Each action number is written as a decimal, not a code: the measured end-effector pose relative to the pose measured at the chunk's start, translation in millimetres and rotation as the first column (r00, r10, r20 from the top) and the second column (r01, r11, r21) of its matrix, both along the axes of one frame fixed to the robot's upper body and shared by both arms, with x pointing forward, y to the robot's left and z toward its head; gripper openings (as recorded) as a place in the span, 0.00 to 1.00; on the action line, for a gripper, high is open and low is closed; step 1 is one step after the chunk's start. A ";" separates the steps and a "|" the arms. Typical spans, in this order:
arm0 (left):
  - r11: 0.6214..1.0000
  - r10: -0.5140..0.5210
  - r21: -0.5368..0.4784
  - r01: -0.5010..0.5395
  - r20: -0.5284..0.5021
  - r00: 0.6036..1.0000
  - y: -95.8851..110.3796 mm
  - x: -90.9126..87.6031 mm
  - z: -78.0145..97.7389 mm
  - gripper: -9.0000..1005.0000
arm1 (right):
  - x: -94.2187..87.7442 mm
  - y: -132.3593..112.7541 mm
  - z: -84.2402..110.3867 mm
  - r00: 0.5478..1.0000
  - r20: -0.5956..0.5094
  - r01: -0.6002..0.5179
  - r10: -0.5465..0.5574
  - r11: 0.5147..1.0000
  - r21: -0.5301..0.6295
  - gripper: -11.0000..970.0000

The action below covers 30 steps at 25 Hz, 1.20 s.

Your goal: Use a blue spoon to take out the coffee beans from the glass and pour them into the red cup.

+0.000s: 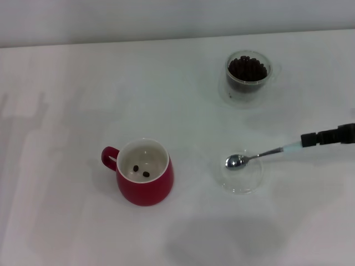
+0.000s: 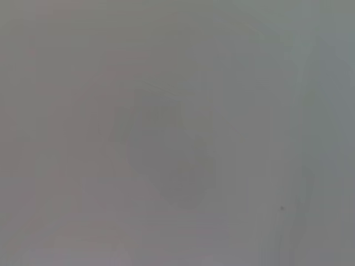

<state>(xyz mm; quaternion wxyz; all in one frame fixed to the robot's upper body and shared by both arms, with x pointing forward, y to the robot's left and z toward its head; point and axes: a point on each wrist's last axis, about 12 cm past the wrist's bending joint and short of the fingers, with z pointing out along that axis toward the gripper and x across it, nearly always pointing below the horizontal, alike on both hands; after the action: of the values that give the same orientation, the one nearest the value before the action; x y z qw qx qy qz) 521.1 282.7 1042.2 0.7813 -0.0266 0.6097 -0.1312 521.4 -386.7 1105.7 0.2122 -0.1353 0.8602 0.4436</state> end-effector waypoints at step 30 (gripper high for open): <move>1.000 0.014 -0.013 -0.014 -0.013 1.000 3.0 -10.8 -5.6 0.89 | 18.5 25.8 -15.7 1.000 -0.014 -0.028 0.027 0.994 -0.105 0.28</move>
<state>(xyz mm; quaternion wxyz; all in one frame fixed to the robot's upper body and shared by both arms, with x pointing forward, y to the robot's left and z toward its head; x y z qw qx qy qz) 510.3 285.7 1036.7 0.7780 -0.0369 0.6136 -0.1297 539.9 -360.9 1089.9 0.1933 -0.1554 0.8818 0.4012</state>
